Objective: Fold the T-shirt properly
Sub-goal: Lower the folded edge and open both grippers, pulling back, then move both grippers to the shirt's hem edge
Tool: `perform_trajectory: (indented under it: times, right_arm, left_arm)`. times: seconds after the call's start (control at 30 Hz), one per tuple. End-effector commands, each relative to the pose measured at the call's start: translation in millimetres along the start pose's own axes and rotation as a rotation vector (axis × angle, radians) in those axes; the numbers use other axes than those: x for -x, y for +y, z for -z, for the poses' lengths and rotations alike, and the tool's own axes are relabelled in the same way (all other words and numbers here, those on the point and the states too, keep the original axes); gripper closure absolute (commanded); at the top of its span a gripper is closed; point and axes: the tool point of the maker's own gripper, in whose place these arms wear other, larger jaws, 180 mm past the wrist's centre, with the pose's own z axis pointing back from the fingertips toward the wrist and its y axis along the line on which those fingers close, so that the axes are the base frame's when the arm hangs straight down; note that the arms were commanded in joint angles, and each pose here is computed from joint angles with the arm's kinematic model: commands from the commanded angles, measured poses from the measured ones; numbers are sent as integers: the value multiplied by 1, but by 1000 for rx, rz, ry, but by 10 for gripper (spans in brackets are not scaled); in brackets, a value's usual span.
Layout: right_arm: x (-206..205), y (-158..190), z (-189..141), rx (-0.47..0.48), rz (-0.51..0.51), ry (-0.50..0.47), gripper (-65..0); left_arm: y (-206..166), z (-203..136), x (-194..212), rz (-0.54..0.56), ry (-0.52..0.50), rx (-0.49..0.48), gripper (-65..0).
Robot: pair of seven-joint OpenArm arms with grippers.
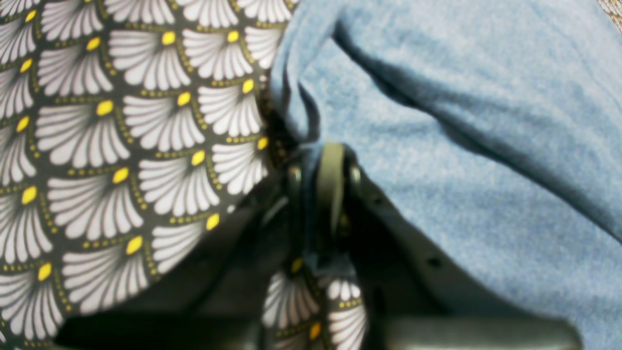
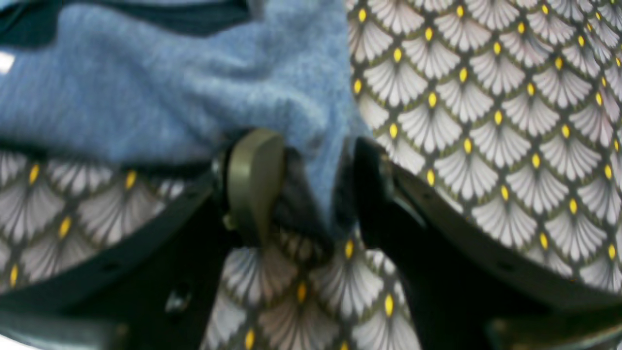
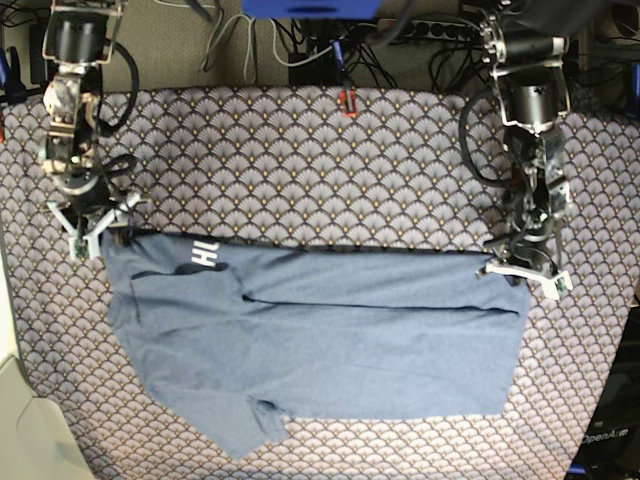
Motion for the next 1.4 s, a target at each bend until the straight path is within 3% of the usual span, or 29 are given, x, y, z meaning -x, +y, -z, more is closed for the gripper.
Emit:
perform_trajectory:
  times: [0.0, 0.17, 0.23, 0.33, 0.37, 0.63, 0.83, 1.0, 1.37]
  right_arm:
    - [4, -8, 0, 14, -18, 26, -284]
    - [7, -7, -2, 12, -18, 29, -260]
    - [9, -7, -2, 12, -18, 37, -185]
    - [18, -6, -5, 10, -19, 55, -13]
    - [18, -5, -7, 9, -23, 53, 0]
    - [15, 4, -42, -4, -89, 6, 0]
    - [17, 14, -62, -33, -78, -14, 0]
    - [32, 22, -87, -53, -108, 10, 0]
    - [70, 29, -122, -85, -145, 93, 0]
  left_arm:
    - [4, 1, -28, 7, -68, -9, -4]
    - [7, 0, -30, 12, -69, -12, -4]
    - [8, 0, -29, 13, -65, -14, -4]
    - [9, 0, -27, 17, -61, -15, -4]
    - [8, 0, -27, 19, -60, -13, -4]
    - [14, -19, -16, 59, -69, -9, -4]
    - [24, -45, -6, 99, -83, -9, -4]
    - [35, -74, 5, 164, -15, -8, -4]
    - [86, -131, -20, 166, -33, -122, -4]
